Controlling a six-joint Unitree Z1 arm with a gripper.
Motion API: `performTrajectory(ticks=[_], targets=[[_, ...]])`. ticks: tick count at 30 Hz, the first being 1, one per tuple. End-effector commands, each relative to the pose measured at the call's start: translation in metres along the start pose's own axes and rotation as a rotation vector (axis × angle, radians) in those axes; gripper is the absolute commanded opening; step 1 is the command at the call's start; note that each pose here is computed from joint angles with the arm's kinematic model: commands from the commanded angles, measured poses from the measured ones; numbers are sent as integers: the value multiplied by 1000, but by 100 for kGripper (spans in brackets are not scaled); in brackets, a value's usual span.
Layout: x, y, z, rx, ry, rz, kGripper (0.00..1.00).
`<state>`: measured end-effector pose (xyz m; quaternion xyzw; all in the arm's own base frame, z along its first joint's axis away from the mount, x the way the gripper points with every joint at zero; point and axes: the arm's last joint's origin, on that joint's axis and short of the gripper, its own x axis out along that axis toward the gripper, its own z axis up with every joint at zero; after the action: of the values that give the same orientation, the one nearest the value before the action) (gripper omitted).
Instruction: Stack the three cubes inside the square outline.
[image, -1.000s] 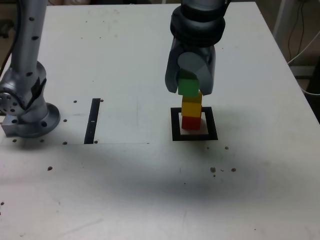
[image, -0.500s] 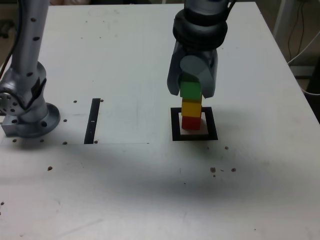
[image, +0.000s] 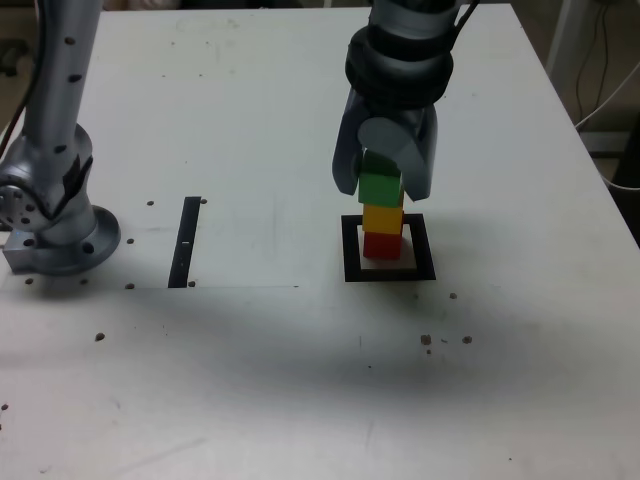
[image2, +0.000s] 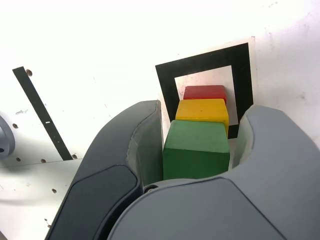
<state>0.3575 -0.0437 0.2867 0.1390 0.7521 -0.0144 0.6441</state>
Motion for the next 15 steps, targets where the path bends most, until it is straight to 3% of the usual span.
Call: performTrajectory(ticks=[1, 11, 15], targets=[[-1, 1, -1, -1, 0, -2, 99], [-1, 1, -2, -1, -7, -5, 99], [-8, 1, -13, -4, -38, -11, 99]])
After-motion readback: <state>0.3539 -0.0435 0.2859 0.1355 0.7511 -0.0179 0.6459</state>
